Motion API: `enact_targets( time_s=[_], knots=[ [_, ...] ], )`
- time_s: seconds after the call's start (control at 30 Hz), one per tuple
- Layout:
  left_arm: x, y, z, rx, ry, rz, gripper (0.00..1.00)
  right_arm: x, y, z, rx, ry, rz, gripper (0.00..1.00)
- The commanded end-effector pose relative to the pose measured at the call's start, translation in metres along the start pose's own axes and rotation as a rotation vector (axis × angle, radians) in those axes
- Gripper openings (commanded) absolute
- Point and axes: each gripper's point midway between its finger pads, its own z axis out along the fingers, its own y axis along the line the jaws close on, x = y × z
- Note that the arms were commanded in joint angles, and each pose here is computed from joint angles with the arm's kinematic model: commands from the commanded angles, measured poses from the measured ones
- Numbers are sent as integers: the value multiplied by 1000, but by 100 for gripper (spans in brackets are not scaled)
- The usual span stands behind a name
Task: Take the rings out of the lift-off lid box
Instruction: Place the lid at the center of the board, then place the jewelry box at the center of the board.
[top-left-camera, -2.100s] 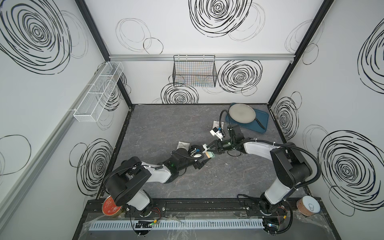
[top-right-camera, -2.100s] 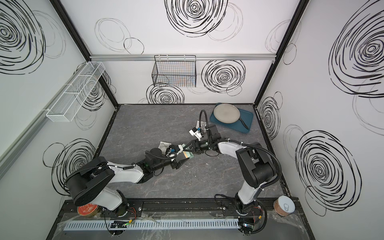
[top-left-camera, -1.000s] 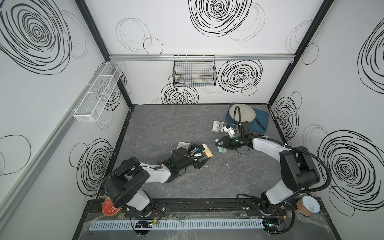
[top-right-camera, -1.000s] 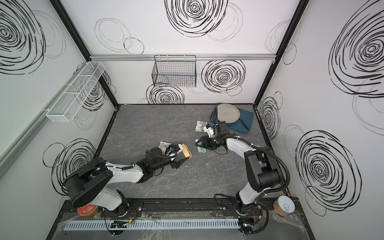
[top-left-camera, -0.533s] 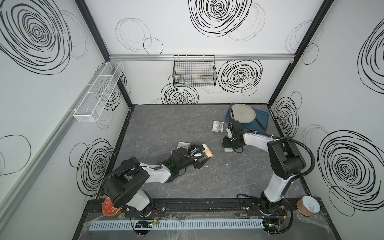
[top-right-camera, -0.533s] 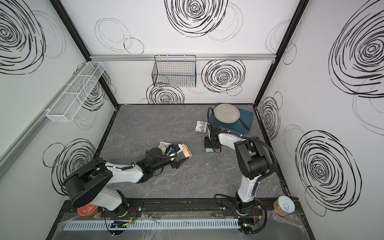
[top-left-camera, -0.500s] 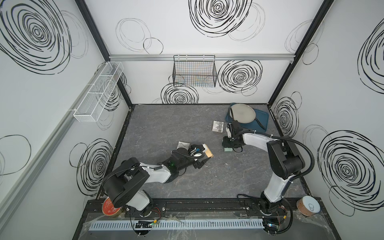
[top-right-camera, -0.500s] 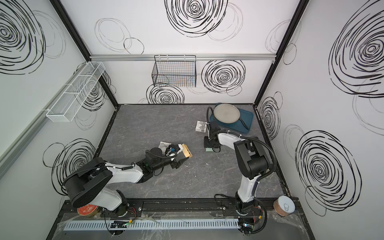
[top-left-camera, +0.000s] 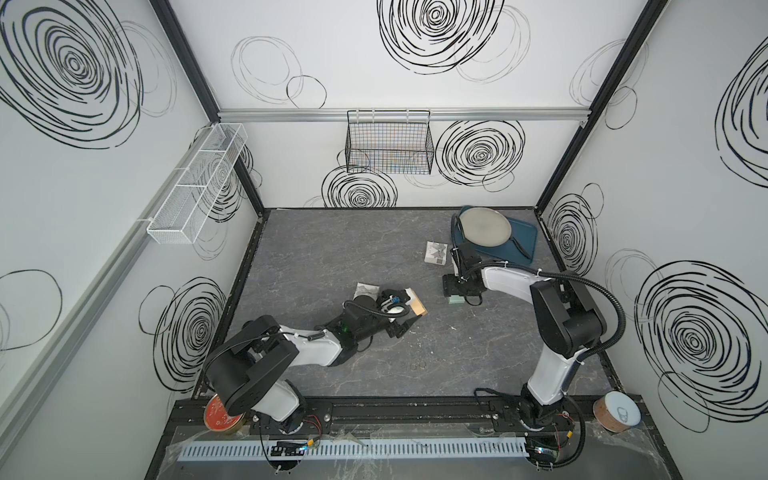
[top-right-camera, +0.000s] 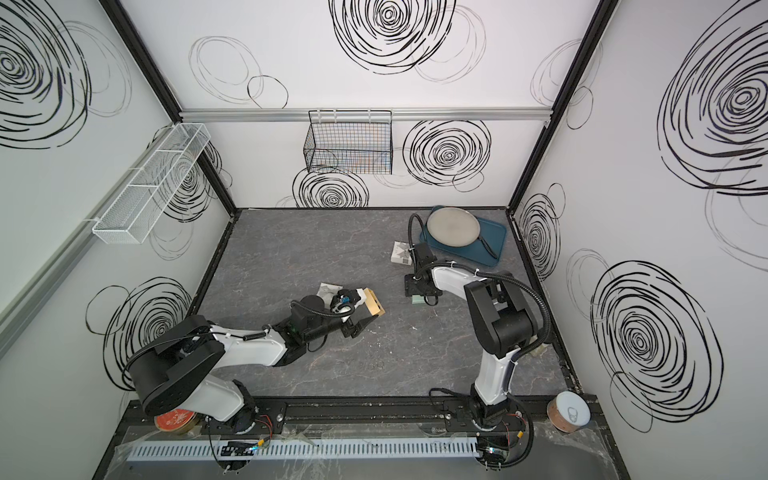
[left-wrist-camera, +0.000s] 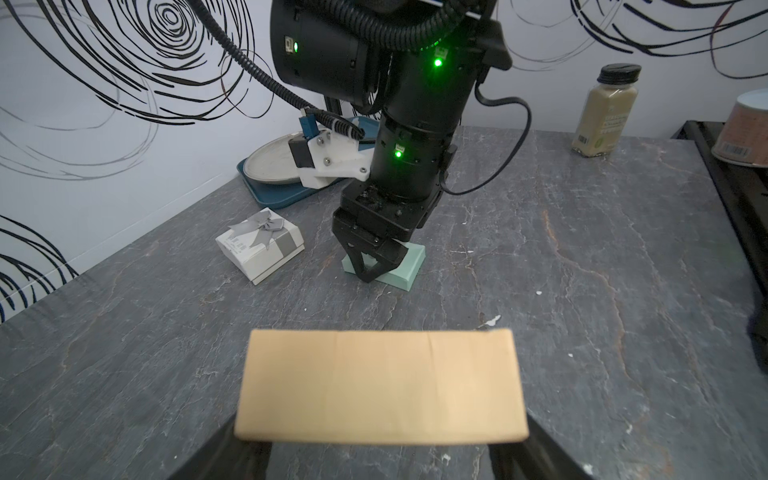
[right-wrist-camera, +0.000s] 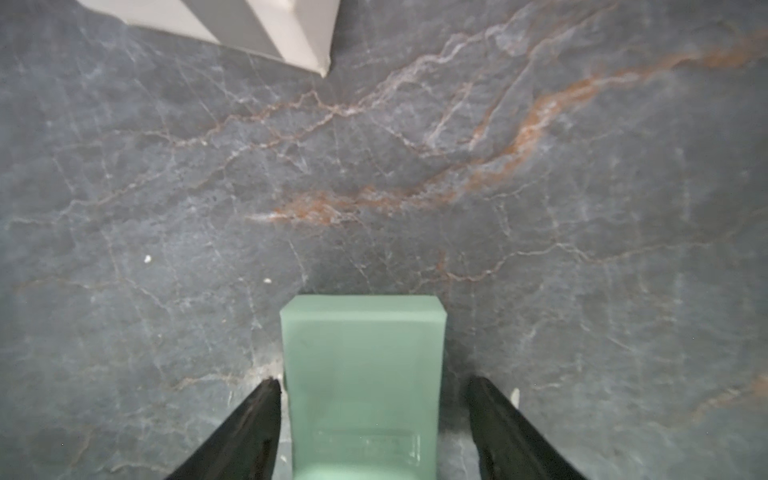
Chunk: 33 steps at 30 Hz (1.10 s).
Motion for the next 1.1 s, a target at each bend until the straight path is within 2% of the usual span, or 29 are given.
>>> enact_targets(
  time_s=[0.0, 0.1, 0.23, 0.33, 0.37, 0.43, 0.6, 0.67, 0.77, 1.07],
  knots=[
    [-20, 2, -2, -8, -57, 29, 78, -8, 0, -33, -15, -7, -14, 82],
    [-21, 1, -2, -5, -58, 29, 78, -16, 17, -66, -135, -53, -54, 100],
    [-22, 1, -1, -1, -59, 31, 78, -15, 55, -112, -455, -101, -101, 100],
    [-22, 0, 0, 4, -60, 30, 78, -4, 94, -147, -745, -129, -186, 100],
    [-22, 0, 1, 4, -59, 28, 78, -1, 104, -155, -804, -145, -212, 100],
    [-22, 0, 1, 4, -59, 29, 78, 8, 124, -170, -885, -168, -276, 91],
    [-22, -2, 0, 7, -53, 29, 78, 21, 155, -181, -954, -157, -358, 57],
    [-23, -2, 0, 7, -53, 31, 78, 23, 160, -178, -965, -143, -361, 49],
    [-23, -1, -1, 1, -49, 34, 78, 26, 164, -173, -979, -117, -356, 44],
    [-23, -1, -2, -2, -45, 39, 78, 38, 170, -168, -1008, -77, -351, 40]
  ],
)
